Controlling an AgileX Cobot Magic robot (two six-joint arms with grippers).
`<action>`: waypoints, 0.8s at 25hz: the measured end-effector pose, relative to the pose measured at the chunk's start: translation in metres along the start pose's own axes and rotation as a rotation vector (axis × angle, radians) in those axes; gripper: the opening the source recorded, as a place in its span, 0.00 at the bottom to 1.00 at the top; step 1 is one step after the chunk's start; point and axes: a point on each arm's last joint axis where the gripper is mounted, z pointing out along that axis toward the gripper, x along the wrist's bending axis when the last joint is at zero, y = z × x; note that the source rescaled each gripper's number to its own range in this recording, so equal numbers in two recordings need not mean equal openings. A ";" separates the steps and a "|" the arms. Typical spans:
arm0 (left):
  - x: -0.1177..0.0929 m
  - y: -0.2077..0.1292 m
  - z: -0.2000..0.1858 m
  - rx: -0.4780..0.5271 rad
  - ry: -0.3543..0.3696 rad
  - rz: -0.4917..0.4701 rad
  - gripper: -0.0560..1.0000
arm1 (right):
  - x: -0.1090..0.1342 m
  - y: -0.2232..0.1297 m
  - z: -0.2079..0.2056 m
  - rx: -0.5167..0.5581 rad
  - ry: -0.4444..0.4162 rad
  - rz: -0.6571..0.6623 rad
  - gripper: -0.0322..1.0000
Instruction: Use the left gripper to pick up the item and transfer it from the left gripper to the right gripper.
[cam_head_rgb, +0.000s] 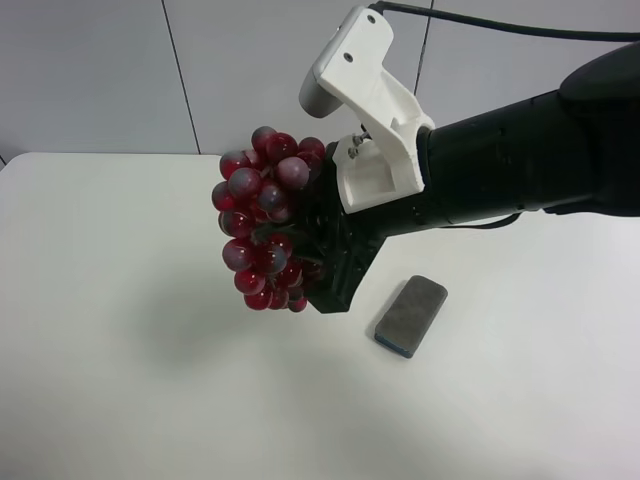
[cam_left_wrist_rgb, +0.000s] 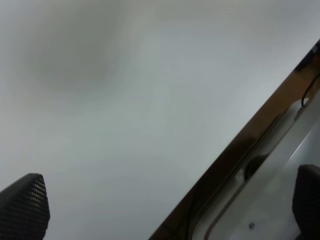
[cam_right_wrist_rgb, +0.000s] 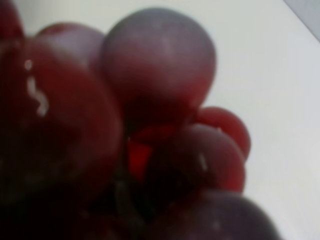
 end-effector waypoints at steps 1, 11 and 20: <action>0.001 -0.005 -0.001 -0.016 -0.002 -0.001 0.99 | 0.000 0.000 0.000 0.001 -0.002 0.000 0.05; 0.004 -0.029 -0.017 -0.269 -0.031 -0.001 0.99 | -0.003 -0.001 0.000 0.008 -0.035 0.007 0.05; 0.004 -0.033 -0.019 -0.316 -0.034 0.008 0.98 | -0.003 -0.001 0.000 0.008 -0.036 0.009 0.05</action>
